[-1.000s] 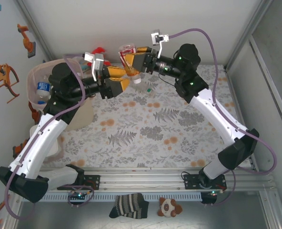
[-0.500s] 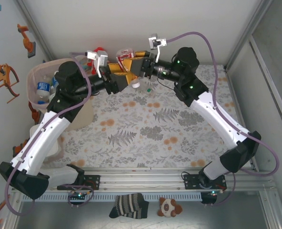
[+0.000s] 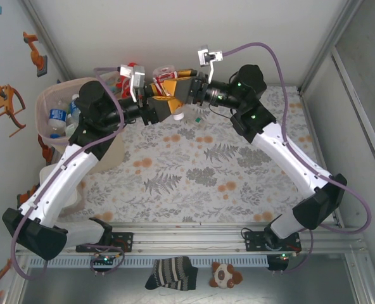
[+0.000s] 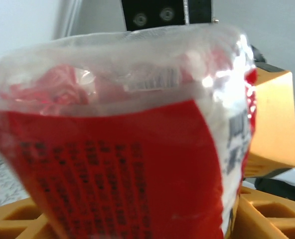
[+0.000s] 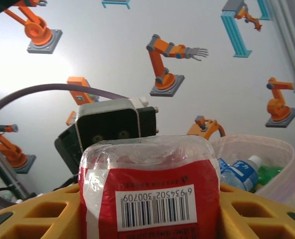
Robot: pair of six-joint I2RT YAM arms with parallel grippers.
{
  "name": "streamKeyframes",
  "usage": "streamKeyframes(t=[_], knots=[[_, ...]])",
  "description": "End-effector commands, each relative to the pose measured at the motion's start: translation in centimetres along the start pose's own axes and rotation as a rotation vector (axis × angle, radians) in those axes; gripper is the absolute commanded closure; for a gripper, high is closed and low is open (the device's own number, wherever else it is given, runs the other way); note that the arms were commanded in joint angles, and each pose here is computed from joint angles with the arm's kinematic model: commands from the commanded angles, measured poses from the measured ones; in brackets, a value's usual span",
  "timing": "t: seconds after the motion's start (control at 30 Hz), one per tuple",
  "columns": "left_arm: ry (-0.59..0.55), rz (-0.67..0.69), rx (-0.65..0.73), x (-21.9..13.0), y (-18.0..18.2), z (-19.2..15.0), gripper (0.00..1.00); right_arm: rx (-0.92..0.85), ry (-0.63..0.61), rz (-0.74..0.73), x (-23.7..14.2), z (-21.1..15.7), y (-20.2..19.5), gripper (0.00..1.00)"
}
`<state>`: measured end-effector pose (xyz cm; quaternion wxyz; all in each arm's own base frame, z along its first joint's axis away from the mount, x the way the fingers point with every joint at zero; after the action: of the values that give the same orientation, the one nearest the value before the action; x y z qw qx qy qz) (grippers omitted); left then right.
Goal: Put the plastic bottles in the bin
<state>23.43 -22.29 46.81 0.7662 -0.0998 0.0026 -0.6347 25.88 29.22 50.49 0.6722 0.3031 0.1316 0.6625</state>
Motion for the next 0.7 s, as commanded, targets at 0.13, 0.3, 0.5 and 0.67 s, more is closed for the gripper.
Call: streamKeyframes(t=[0.13, 0.3, 0.5, 0.67], knots=[[-0.049, -0.085, 0.044, -0.2, -1.3, 1.2, 0.44, -0.039, -0.017, 0.106, -0.7, 0.7, 3.5, 0.48], [-0.022, -0.055, 0.048, -0.4, -1.3, 1.0, 0.46, -0.055, -0.014, 0.074, -0.9, 0.5, 3.4, 0.41], [0.066, 0.09, 0.065, -1.4, -0.8, 0.4, 0.47, -0.105, -0.019, -0.046, -1.8, 0.3, 3.3, 0.27], [0.135, 0.227, 0.068, -2.7, -0.2, 0.1, 0.47, -0.154, -0.022, -0.145, -2.9, 0.2, 3.4, 0.25]])
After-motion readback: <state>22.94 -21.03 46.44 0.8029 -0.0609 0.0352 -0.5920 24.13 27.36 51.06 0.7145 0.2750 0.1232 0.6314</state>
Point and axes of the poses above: each hand's point on the last joint's axis, 136 mm out from that joint toward the fingers, its own x axis out along the fingers, its own y axis along the line the jaws close on, z = x × y, the point moved 7 cm from there along -x, back along the fingers, and after that the axes turned 10 degrees about x, right-handed, at the moved point
